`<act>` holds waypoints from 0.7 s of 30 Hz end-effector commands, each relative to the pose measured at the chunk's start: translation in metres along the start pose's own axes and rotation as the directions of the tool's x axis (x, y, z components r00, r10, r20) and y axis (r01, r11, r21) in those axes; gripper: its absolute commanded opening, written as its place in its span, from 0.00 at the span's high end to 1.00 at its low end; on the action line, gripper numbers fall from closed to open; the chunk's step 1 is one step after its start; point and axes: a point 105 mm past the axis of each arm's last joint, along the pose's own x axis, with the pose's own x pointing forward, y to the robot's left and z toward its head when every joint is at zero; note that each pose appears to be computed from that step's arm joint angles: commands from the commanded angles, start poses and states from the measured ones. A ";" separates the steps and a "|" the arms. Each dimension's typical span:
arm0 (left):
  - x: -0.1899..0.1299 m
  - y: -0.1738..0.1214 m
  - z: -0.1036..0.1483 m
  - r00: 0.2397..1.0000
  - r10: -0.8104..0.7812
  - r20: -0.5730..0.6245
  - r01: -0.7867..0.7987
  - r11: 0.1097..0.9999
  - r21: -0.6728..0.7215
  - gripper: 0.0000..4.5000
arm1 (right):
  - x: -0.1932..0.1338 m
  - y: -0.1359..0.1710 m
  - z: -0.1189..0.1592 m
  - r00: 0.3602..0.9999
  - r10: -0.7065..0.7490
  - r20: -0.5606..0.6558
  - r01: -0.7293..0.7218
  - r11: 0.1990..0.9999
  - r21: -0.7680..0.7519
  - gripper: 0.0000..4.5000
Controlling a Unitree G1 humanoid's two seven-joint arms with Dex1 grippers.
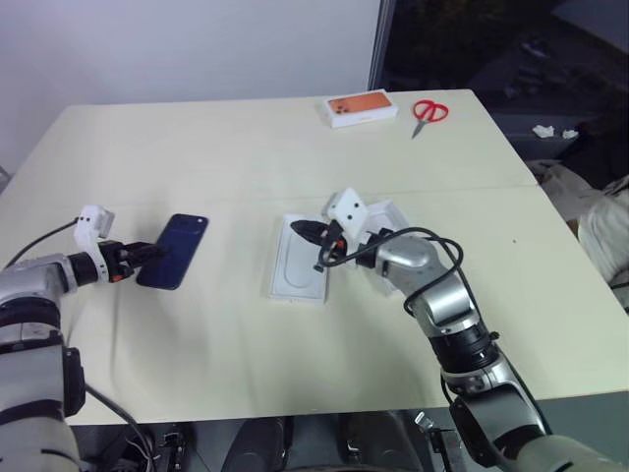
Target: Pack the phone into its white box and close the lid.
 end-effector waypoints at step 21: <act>0.008 -0.032 -0.020 0.975 -0.204 -0.088 0.187 0.968 -0.169 0.41 | 0.124 0.084 -0.031 0.904 0.192 -0.383 -0.301 0.921 -0.247 1.00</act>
